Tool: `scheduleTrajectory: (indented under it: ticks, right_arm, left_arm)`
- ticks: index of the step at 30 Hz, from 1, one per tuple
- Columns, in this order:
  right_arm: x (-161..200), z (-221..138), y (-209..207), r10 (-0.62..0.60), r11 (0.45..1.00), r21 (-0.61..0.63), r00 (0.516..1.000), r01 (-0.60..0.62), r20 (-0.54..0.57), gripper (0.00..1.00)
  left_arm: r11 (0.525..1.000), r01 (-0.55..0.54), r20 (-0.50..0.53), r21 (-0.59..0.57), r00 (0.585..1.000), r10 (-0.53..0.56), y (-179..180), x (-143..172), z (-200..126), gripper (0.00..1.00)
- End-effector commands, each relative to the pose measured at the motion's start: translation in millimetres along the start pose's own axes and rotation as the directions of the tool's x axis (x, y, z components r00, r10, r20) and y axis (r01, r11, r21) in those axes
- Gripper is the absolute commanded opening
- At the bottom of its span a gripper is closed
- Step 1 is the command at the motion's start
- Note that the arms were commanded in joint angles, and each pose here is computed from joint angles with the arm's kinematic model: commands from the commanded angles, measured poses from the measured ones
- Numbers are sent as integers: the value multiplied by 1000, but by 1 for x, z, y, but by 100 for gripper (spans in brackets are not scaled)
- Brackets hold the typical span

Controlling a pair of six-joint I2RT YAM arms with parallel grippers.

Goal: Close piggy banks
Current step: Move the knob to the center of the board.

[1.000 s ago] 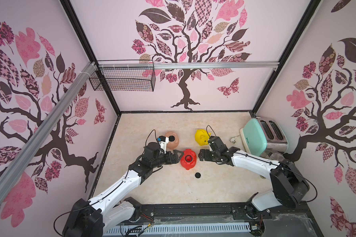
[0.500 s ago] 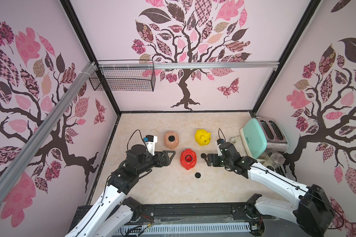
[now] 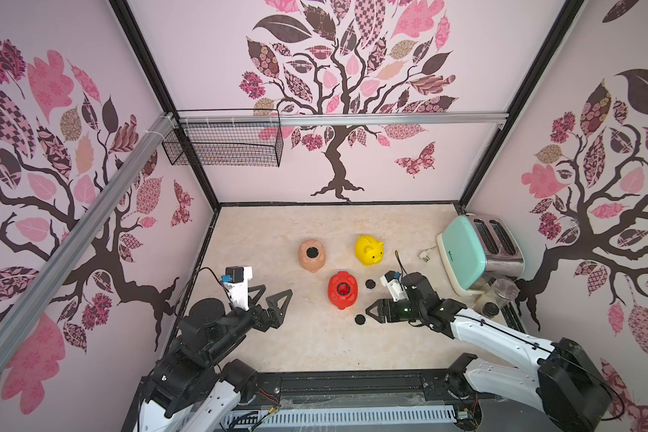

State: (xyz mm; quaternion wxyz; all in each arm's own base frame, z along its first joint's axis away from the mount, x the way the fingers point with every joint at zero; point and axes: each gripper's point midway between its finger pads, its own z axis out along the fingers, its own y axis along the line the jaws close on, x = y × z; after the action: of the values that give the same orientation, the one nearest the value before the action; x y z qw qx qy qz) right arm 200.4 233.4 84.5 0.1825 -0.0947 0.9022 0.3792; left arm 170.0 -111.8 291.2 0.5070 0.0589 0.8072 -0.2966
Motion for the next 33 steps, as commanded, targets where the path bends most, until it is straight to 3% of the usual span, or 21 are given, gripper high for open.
scheduleTrajectory:
  ticks: [1, 33]
  right_arm:
    - [0, 10, 25, -39, 993, -110, 999, 36, -29, 68]
    - [2, 52, 14, -1, 996, -91, 994, -9, -112, 58]
  left_arm:
    - [999, -22, 5, -49, 1000, 23, 10, 2, -1, 97]
    - [999, -20, -37, -50, 999, 18, 11, 8, 8, 97]
